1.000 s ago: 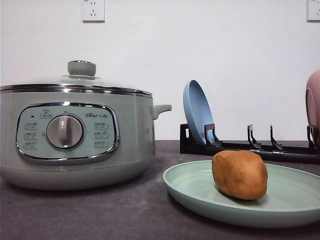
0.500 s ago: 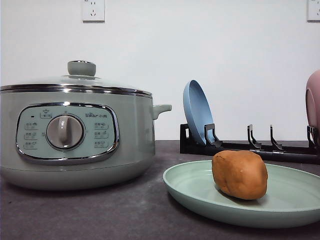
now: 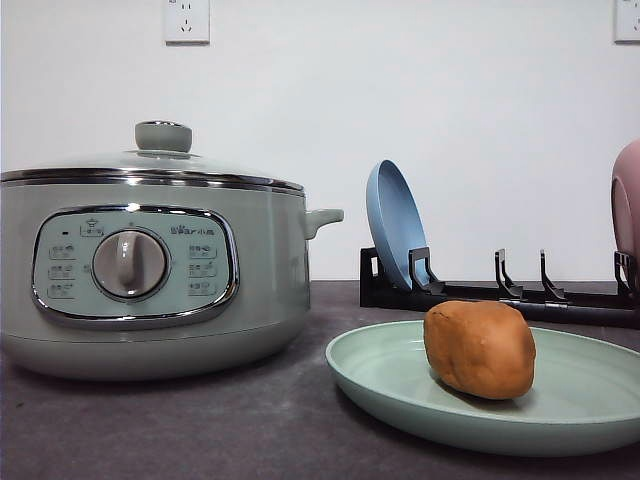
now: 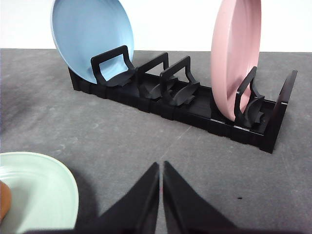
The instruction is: Transfer potato from steamer to green plate
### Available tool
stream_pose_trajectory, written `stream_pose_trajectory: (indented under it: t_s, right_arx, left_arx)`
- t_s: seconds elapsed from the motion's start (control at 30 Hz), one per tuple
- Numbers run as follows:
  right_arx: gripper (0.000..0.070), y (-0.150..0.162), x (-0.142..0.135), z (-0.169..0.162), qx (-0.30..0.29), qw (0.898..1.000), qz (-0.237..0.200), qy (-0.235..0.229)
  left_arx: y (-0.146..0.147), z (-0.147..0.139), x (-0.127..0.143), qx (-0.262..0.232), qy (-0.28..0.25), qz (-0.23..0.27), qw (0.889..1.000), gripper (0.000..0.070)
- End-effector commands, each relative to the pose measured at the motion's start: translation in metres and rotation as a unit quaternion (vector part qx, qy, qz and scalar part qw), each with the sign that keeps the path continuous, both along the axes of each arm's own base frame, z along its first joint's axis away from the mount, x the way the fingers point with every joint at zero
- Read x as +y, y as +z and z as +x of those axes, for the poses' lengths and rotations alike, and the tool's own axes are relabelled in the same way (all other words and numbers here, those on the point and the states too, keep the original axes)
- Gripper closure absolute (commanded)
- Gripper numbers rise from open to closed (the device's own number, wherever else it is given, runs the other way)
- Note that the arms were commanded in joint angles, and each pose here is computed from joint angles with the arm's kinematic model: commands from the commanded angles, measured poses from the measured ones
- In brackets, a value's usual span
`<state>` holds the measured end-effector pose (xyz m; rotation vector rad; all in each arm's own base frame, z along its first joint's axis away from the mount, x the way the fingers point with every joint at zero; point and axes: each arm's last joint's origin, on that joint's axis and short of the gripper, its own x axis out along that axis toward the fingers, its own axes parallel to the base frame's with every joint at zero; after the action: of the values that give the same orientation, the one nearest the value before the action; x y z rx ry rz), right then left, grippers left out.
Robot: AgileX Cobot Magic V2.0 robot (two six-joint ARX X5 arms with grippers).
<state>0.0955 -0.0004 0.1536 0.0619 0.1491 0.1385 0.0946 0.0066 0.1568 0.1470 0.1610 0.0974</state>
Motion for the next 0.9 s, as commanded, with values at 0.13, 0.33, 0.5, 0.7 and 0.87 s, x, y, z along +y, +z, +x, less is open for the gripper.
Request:
stream_pose_trajectory:
  t_s: [0.13,0.33,0.5,0.7,0.87]
  right_arx:
    - [0.0700,-0.0017,-0.0003,0.0002,0.002,1.000,0.005,-0.002]
    - [0.0700,-0.0017,-0.0003,0.0002,0.002,1.000,0.005,-0.002]
    - [0.0700,-0.0017,-0.0003,0.0002,0.002,1.000,0.005,-0.002]
    - [0.0700,-0.0017,-0.0003,0.0002,0.002,1.000,0.005,-0.002]
    - [0.0700,-0.0017,-0.0003,0.0002,0.002,1.000,0.005,-0.002]
  left_arx:
    - [-0.0074,0.0008,0.0004,0.012,0.003,-0.002,1.000,0.0697]
    - [-0.0076,0.0008,0.0004,0.013,0.003,-0.002,1.000,0.0697]
    - [-0.0074,0.0008,0.0004,0.012,0.003,-0.002,1.000,0.0697]
    - [-0.0074,0.0008,0.0004,0.012,0.003,-0.002,1.000,0.0697]
    - [-0.0074,0.0008,0.0004,0.012,0.003,-0.002,1.000,0.0697]
